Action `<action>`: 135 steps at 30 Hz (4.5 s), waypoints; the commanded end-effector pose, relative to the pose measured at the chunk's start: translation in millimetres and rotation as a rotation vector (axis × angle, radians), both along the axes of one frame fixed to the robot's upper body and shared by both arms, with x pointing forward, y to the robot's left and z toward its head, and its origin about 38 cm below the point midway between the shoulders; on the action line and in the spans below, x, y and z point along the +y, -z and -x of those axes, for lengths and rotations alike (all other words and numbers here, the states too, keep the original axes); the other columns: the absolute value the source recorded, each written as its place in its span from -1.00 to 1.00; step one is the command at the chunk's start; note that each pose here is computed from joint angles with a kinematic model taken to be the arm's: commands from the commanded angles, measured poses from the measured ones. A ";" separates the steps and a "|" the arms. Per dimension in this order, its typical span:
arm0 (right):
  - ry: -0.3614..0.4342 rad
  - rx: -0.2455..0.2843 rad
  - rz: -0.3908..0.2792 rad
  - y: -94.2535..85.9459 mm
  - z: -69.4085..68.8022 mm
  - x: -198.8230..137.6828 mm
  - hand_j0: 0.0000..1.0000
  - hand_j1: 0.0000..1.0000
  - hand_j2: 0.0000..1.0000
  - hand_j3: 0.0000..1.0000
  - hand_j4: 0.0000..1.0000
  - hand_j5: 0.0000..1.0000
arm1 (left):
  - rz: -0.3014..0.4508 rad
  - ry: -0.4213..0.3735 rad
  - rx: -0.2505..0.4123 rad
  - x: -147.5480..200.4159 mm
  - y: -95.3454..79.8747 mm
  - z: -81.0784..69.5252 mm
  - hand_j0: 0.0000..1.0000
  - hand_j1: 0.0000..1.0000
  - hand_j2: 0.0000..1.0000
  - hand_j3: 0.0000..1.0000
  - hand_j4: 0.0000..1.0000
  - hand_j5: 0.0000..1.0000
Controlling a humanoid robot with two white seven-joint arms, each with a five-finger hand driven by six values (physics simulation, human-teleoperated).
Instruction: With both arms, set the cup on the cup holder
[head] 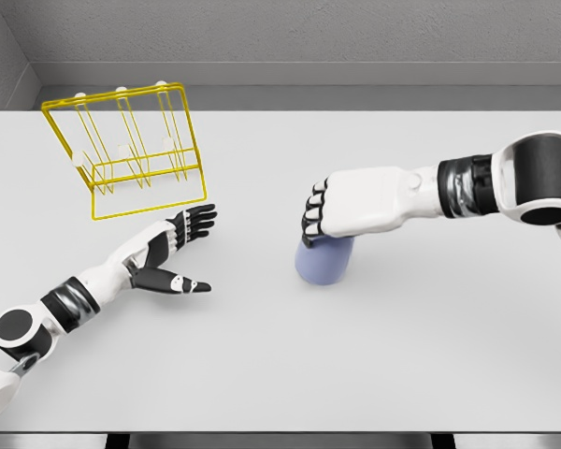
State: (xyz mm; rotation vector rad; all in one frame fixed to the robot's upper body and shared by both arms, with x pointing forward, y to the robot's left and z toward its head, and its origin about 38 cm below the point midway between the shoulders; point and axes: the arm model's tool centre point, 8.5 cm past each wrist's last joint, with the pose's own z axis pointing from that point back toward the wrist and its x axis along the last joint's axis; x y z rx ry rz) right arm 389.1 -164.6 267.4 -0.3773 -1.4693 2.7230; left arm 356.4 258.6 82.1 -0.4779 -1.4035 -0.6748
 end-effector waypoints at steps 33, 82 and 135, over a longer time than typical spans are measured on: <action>0.134 -0.095 -0.320 -99.7 -11.5 -56.0 1.00 1.00 1.00 1.00 1.00 1.00 | 0.001 -0.006 0.004 -0.4 2.4 -2.0 1.00 1.00 1.00 1.00 1.00 1.00; 0.643 0.234 -0.771 39.7 2.9 -194.3 1.00 1.00 1.00 1.00 1.00 1.00 | 0.051 0.193 0.040 -115.9 1.1 -7.4 1.00 1.00 1.00 1.00 1.00 1.00; 0.656 0.234 -0.776 41.6 5.7 -198.4 1.00 1.00 1.00 1.00 1.00 1.00 | 0.109 0.145 -0.114 -80.5 -64.1 -15.2 0.25 0.25 0.25 0.25 0.25 0.25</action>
